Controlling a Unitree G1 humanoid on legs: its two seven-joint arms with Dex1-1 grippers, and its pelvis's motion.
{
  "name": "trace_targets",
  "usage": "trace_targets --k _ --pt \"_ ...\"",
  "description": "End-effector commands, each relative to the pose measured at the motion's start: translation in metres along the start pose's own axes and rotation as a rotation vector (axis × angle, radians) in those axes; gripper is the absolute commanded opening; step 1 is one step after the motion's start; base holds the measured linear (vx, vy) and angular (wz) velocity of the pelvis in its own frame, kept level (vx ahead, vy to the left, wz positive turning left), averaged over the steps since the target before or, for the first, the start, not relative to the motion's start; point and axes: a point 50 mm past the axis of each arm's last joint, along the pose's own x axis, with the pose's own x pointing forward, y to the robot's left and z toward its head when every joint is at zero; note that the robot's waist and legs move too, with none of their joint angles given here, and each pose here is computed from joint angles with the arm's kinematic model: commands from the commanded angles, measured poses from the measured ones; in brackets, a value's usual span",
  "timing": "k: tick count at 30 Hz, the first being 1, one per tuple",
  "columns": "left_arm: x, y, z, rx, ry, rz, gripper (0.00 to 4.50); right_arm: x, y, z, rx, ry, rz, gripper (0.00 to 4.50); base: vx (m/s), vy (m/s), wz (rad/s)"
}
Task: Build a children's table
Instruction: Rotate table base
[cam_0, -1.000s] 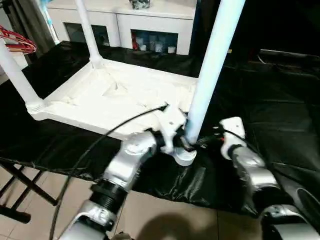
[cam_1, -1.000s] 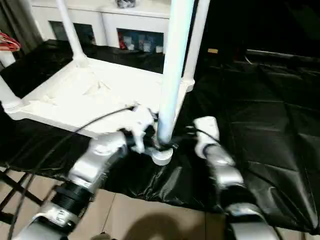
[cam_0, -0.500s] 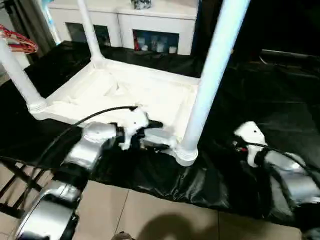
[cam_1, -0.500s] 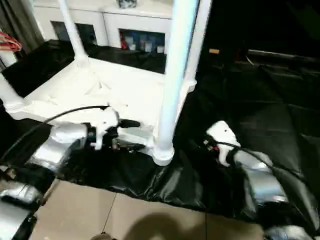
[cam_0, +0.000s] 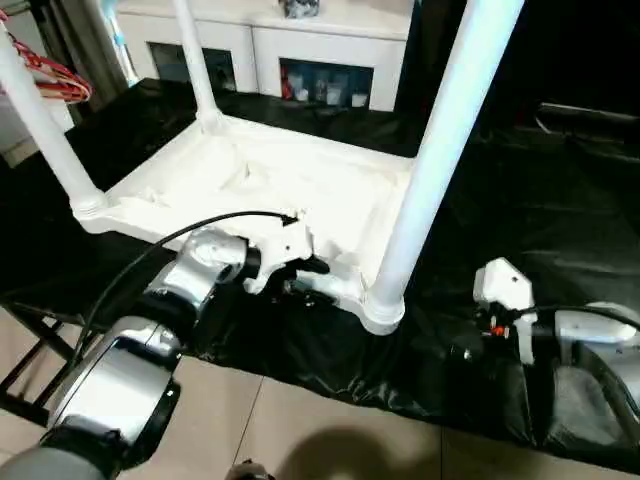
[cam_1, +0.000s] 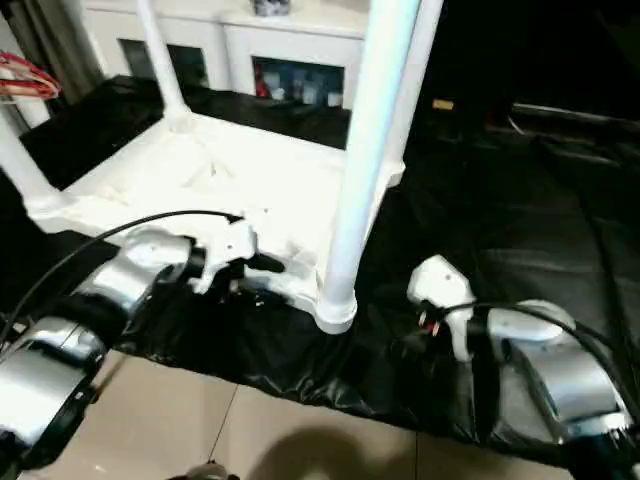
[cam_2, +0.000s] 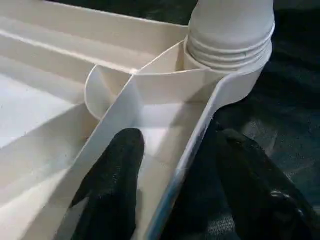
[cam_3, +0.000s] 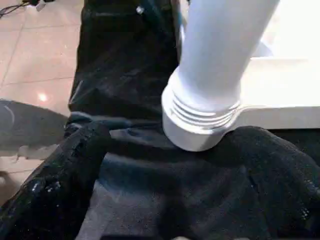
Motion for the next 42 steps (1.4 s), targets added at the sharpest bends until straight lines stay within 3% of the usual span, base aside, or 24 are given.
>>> trace_targets --k 1,3,7,8,10,19,24,27,32,38,42 --pt "0.000 0.001 0.002 0.020 0.023 -0.018 2.29 -0.002 0.001 0.004 -0.007 -0.001 0.009 4.50 0.000 0.000 0.00" --pt "0.003 0.002 0.003 0.019 0.038 -0.026 2.01 -0.003 0.001 0.003 -0.005 0.012 0.003 4.50 0.000 0.000 0.00" --pt "0.006 0.002 0.002 0.016 0.055 -0.035 1.87 -0.005 0.003 0.002 0.002 0.029 -0.001 4.50 0.000 0.000 0.00" --pt "0.006 0.002 0.002 0.017 0.056 -0.035 1.60 -0.005 0.003 0.002 0.002 0.030 -0.001 4.50 0.000 0.000 0.00" --pt "0.009 0.001 0.001 0.024 0.076 -0.038 1.60 -0.005 0.004 0.002 0.007 0.037 0.001 4.50 0.000 0.000 0.00" --pt "0.018 0.000 0.003 0.099 0.184 -0.078 0.86 -0.004 0.004 0.003 0.003 0.054 -0.006 4.50 0.000 0.000 0.00" --pt "0.014 0.000 0.002 0.037 0.248 -0.172 0.55 -0.006 0.003 0.003 0.000 0.059 -0.012 4.50 0.000 0.000 0.00" --pt "0.012 0.002 0.004 -0.076 0.238 -0.199 0.35 -0.007 0.001 0.002 -0.006 0.062 -0.026 4.50 0.000 0.000 0.00" --pt "0.010 0.002 -0.002 -0.151 0.227 -0.159 0.16 -0.005 0.000 0.000 -0.014 0.064 -0.043 4.50 0.000 0.000 0.00" --pt "0.010 0.002 -0.011 -0.133 0.214 -0.044 0.01 -0.004 -0.003 -0.001 -0.023 0.061 -0.075 4.50 0.000 0.000 0.00" --pt "0.014 -0.008 -0.013 -0.076 0.101 -0.041 0.00 0.000 -0.006 -0.001 -0.022 0.049 -0.111 4.50 0.000 0.000 0.00"
